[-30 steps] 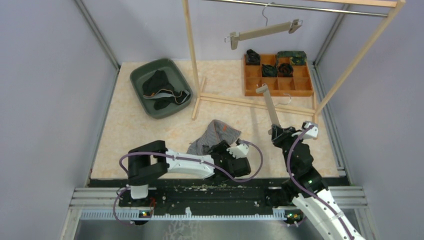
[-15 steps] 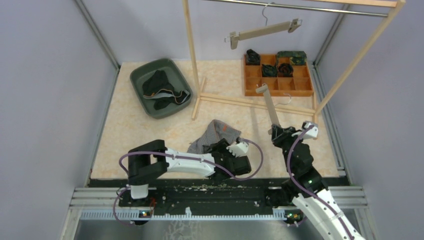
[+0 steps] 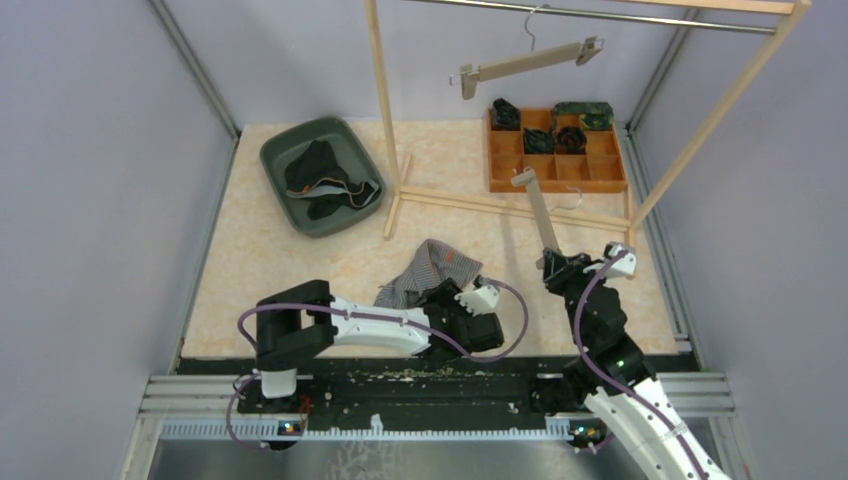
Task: Clip the underwear to the hanger
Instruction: Adjust the underwear at the center of the board.
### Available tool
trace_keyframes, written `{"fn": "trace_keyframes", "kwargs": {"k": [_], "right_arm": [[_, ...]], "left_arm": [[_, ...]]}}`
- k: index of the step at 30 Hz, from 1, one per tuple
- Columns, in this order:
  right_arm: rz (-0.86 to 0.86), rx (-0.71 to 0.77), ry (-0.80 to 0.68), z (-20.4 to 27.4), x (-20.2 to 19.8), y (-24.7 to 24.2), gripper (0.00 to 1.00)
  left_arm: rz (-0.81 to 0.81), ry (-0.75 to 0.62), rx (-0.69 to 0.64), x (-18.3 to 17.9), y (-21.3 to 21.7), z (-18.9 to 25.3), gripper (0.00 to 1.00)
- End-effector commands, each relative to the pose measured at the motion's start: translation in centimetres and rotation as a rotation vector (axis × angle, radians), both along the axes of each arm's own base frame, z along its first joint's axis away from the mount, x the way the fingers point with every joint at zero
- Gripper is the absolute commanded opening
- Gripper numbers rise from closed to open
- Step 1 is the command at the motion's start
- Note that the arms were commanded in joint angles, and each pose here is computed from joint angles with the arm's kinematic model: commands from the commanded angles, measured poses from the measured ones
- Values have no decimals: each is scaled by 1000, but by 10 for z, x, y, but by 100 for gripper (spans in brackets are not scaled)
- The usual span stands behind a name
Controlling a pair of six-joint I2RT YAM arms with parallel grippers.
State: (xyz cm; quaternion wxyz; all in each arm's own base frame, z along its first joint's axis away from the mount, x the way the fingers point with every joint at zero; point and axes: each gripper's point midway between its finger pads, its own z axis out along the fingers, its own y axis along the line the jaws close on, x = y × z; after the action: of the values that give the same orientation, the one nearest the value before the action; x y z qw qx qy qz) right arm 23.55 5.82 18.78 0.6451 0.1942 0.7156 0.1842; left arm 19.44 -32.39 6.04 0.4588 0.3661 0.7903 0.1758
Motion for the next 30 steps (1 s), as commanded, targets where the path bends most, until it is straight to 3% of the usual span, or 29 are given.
{"fn": "trace_keyframes", "kwargs": {"k": [1, 12, 30], "right_arm": [[-1, 40, -78, 24, 3, 1, 0], [0, 41, -78, 24, 3, 2, 0], [-1, 40, -78, 23, 3, 1, 0]], "left_arm": [[4, -35, -39, 3, -9, 17, 64], [24, -59, -61, 7, -9, 25, 64], [91, -58, 8, 22, 14, 2, 64]]}}
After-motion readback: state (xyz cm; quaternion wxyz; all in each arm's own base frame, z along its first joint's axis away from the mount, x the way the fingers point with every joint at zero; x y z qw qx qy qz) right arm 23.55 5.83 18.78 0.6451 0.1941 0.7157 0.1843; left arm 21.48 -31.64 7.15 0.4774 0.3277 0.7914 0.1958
